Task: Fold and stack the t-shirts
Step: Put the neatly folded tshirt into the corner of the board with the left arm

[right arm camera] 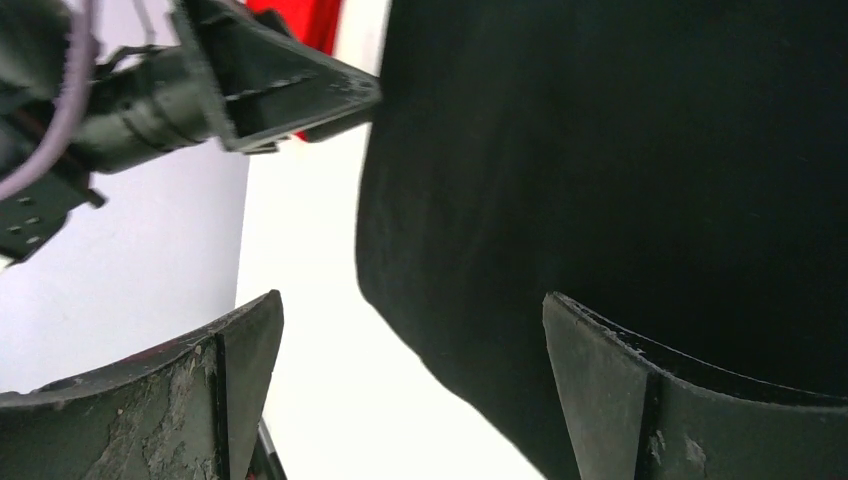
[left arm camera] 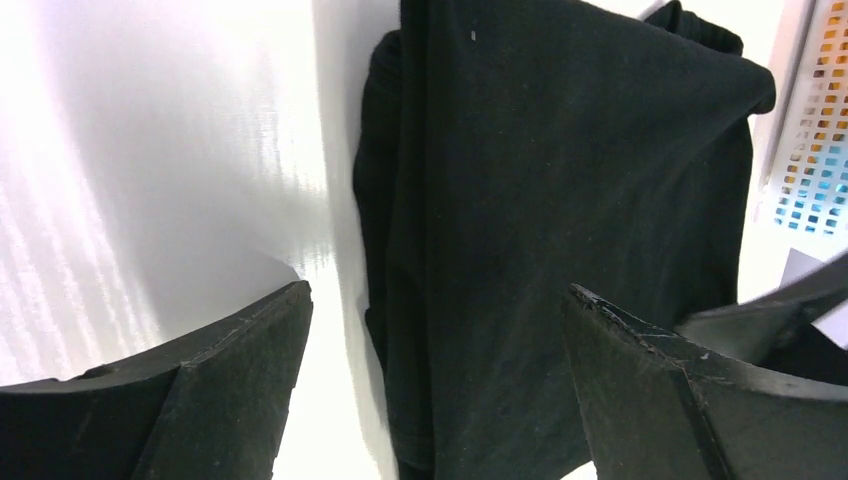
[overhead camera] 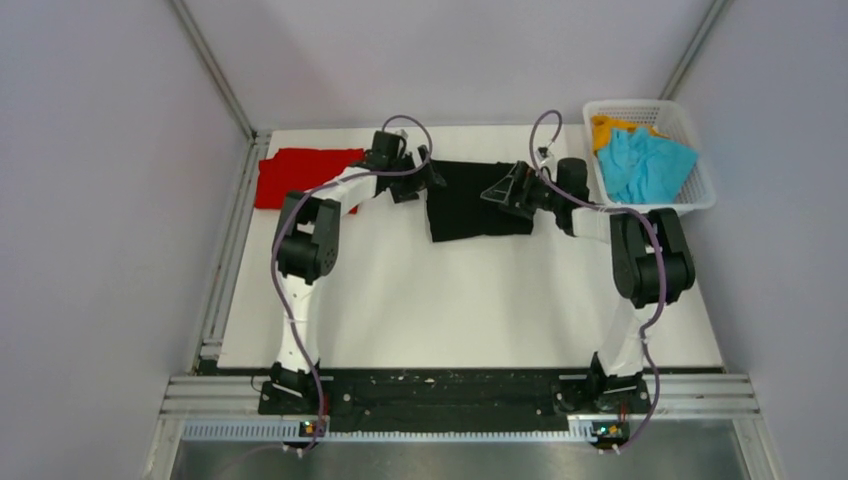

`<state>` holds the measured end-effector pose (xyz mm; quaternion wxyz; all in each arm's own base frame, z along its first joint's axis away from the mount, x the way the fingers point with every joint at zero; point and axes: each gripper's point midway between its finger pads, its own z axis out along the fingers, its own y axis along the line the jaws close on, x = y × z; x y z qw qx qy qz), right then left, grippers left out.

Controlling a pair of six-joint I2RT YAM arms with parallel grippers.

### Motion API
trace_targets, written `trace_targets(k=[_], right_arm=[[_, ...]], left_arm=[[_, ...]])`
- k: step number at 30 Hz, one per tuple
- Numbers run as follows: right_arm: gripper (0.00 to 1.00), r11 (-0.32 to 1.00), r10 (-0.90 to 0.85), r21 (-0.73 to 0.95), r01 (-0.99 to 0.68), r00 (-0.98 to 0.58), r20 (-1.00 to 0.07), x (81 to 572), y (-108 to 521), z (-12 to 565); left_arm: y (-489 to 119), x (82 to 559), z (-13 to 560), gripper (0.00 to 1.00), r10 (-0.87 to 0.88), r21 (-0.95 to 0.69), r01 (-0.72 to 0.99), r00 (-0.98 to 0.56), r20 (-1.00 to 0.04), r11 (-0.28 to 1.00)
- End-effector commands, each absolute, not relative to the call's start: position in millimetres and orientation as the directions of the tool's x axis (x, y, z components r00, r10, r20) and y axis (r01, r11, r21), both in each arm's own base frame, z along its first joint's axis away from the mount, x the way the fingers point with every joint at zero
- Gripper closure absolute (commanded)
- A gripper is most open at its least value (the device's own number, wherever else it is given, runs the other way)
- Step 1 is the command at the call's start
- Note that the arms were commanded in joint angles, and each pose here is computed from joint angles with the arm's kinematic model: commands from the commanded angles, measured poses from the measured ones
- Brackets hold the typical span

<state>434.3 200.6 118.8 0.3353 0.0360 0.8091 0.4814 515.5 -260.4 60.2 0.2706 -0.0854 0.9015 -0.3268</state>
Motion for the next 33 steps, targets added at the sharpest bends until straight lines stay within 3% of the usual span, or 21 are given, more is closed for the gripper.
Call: trace_targets(k=[1, 6, 14, 19, 22, 23, 25, 30, 33], right_arm=[[0.01, 0.563, 0.378, 0.796, -0.224, -0.787, -0.489, 440, 196, 83], [0.01, 0.624, 0.372, 0.758, -0.19, -0.781, -0.502, 443, 186, 66], [0.01, 0.624, 0.371, 0.731, -0.275, -0.719, -0.587, 441, 185, 121], [0.01, 0.601, 0.391, 0.724, -0.339, -0.665, -0.636, 423, 182, 161], [0.01, 0.569, 0.422, 0.734, -0.37, -0.635, -0.647, 409, 178, 183], [0.01, 0.562, 0.43, 0.734, -0.382, -0.623, -0.654, 404, 176, 190], [0.01, 0.563, 0.441, 0.73, -0.388, -0.606, -0.662, 394, 170, 196], [0.01, 0.661, 0.396, 0.652, -0.372, -0.566, -0.723, 359, 152, 190], [0.01, 0.757, 0.389, 0.59, -0.282, -0.531, -0.753, 349, 129, 179]], left_arm=[[-274, 508, 49, 0.01, -0.296, -0.608, 0.022, -0.859, -0.418, 0.794], [-270, 504, 30, 0.01, -0.274, -0.558, -0.004, -0.874, -0.402, 0.83], [-279, 505, 4, 0.14, -0.268, -0.54, -0.042, -0.899, -0.347, 0.841], [-294, 500, -7, 0.32, -0.251, -0.516, -0.047, -0.909, -0.333, 0.855], [-300, 499, -9, 0.51, -0.232, -0.478, -0.038, -0.906, -0.353, 0.877], [-302, 498, -8, 0.63, -0.217, -0.463, -0.029, -0.908, -0.359, 0.886], [-304, 494, -8, 0.99, -0.167, -0.409, 0.0, -0.913, -0.372, 0.912], [-284, 487, 9, 1.0, 0.068, -0.07, 0.122, -0.85, -0.523, 0.99], [-243, 497, 31, 1.0, 0.142, 0.126, 0.083, -0.797, -0.587, 0.988]])
